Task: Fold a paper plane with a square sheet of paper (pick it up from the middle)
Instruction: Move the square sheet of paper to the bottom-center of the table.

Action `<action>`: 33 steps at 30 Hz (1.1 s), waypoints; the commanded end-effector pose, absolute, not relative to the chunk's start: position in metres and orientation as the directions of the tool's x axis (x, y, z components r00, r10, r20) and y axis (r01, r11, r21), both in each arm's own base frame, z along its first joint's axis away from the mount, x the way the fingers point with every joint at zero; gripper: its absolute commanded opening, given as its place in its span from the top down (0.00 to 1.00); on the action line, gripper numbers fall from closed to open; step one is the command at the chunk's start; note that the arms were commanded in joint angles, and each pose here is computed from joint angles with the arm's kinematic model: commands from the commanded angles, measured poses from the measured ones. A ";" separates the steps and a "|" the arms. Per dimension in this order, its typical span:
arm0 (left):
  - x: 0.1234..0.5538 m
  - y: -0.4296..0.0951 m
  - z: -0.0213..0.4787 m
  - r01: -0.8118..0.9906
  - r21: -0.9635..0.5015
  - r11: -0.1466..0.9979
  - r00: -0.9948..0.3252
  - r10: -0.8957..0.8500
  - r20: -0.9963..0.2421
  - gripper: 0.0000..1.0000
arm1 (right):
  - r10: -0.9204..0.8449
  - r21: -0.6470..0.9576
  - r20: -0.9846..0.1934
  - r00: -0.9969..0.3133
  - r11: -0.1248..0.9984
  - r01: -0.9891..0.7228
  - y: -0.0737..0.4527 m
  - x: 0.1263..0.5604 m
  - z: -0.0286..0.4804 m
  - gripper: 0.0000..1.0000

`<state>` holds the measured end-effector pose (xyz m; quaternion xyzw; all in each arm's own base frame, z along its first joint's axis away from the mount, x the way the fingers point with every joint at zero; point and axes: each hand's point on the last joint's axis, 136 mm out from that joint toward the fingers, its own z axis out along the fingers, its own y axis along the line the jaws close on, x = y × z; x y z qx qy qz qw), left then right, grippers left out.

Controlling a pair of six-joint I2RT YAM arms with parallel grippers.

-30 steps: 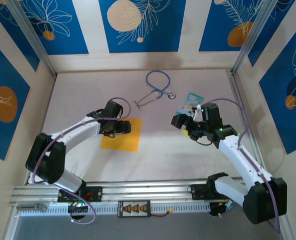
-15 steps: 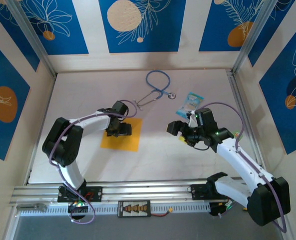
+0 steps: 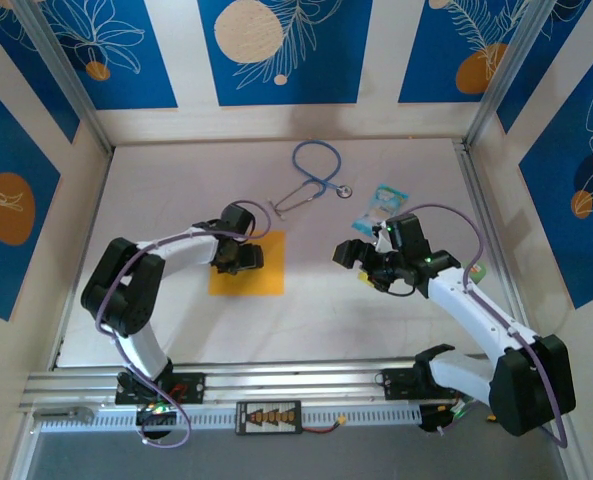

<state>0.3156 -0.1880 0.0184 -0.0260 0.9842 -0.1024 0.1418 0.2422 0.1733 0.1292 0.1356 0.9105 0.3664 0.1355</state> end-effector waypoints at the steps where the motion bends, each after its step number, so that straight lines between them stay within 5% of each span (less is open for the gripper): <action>1: 0.249 -0.213 -0.019 -0.026 -0.269 0.963 -0.998 -0.039 -0.042 0.32 | 0.360 0.712 -0.145 -0.921 0.684 0.156 0.174 0.247 0.132 0.03; 15: 0.217 -0.238 0.023 0.072 -0.175 0.982 -0.990 0.049 -0.134 0.32 | 0.383 0.666 -0.140 -0.913 0.719 0.199 0.166 0.256 0.128 0.04; 19: 0.239 -0.227 0.074 0.118 -0.122 0.986 -0.952 0.078 -0.295 0.21 | 0.417 0.537 -0.186 -0.890 0.802 0.263 0.139 0.259 0.125 0.03; 22: 0.258 -0.225 0.107 0.144 -0.103 0.984 -0.904 0.088 -0.419 0.01 | 0.447 0.488 -0.214 -0.869 0.819 0.301 0.124 0.266 0.127 0.01; 24: 0.269 -0.220 0.118 0.124 -0.083 0.989 -0.873 0.069 -0.483 0.00 | 0.460 0.461 -0.230 -0.858 0.828 0.320 0.115 0.270 0.128 0.01; 30: 0.258 -0.232 0.101 0.196 -0.213 0.957 -0.917 0.103 -0.385 0.00 | 0.426 0.612 -0.185 -0.886 0.755 0.235 0.132 0.269 0.138 0.02; 33: 0.251 -0.242 0.089 0.221 -0.243 0.944 -0.940 0.139 -0.312 0.09 | 0.414 0.669 -0.201 -0.888 0.720 0.185 0.143 0.265 0.145 0.02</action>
